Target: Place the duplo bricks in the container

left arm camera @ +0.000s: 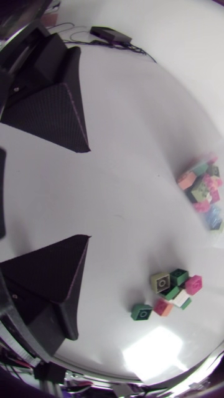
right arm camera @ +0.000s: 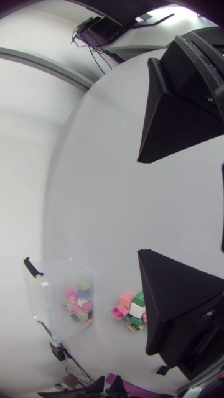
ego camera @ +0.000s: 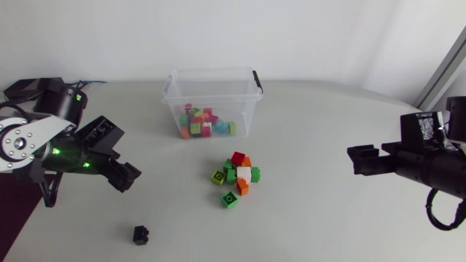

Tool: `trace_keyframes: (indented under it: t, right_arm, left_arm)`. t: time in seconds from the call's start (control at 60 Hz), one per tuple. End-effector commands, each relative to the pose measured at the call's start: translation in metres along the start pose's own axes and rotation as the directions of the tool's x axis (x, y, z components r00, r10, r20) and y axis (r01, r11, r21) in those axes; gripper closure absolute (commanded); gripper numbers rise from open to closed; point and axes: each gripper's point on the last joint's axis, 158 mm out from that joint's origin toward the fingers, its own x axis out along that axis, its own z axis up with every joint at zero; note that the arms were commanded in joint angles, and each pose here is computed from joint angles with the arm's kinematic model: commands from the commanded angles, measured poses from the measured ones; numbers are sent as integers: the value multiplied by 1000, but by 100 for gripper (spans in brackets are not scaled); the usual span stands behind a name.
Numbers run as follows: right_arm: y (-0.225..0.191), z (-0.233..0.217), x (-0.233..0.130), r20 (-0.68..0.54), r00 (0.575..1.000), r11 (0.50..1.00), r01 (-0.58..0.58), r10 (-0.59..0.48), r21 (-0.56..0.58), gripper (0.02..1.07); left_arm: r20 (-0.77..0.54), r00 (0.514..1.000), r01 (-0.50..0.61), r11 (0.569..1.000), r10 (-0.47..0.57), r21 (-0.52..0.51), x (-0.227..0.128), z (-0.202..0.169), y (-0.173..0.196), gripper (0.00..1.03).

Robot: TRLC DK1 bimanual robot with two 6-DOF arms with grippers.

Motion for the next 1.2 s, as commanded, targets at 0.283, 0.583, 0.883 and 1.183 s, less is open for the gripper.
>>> trace_keyframes:
  t: [0.283,0.583,0.883,1.183]
  right_arm:
    - [44,-21,6,-174,969,971,-200,176,-131,7]
    - [72,-46,11,-314,913,895,-352,262,-275,7]
    - [105,-51,-1,-334,882,834,-441,333,-331,7]
    - [124,-60,-7,-352,864,793,-481,359,-373,7]
  left_arm:
    - [-266,922,363,868,-282,338,-3,-61,-77,15]
    - [-402,838,523,752,-368,402,-6,-105,-118,21]
    - [-428,825,547,711,-369,442,6,-119,-126,27]
    - [-424,835,535,700,-351,474,32,-124,-124,45]
